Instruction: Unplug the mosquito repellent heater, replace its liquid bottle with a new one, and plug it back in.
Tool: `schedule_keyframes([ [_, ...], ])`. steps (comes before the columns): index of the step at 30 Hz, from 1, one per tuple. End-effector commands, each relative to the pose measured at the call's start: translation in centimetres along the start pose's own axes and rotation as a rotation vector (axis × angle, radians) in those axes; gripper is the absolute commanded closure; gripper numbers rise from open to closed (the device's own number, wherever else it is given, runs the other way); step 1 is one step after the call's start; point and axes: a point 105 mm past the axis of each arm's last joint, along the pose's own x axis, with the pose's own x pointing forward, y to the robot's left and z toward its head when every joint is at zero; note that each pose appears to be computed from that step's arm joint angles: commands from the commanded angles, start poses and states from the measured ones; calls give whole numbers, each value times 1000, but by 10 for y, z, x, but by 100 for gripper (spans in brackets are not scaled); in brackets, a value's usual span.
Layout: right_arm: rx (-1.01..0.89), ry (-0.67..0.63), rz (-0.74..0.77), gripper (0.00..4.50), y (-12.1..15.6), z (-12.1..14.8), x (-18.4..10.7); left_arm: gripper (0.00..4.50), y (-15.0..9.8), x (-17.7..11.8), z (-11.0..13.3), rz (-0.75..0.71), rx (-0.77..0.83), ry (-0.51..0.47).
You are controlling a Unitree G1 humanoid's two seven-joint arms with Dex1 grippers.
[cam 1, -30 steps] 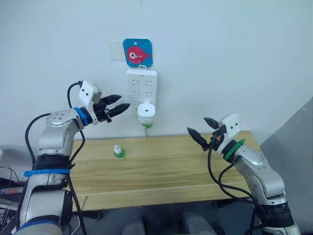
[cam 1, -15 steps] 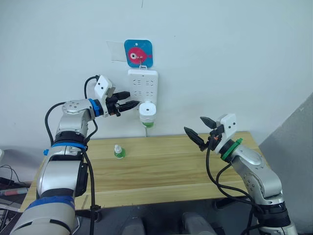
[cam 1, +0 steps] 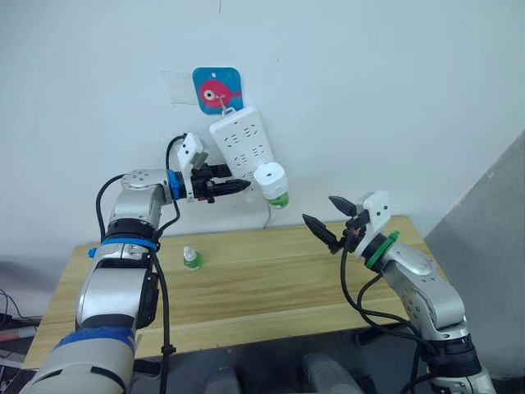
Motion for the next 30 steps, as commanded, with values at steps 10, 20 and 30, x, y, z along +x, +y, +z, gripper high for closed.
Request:
schedule_keyframes([
  [10, 8, -60, 39, 0, 18, 22, 9, 309, -4, 1, 28, -32, 47, -79],
  [20, -40, -26, 11, 0, 38, 37, 40, 310, -2, 6, 25, -15, 47, -68],
  [30, -141, -43, -56, 0, 42, 49, 75, 310, -1, 8, 28, 6, 62, -82],
])
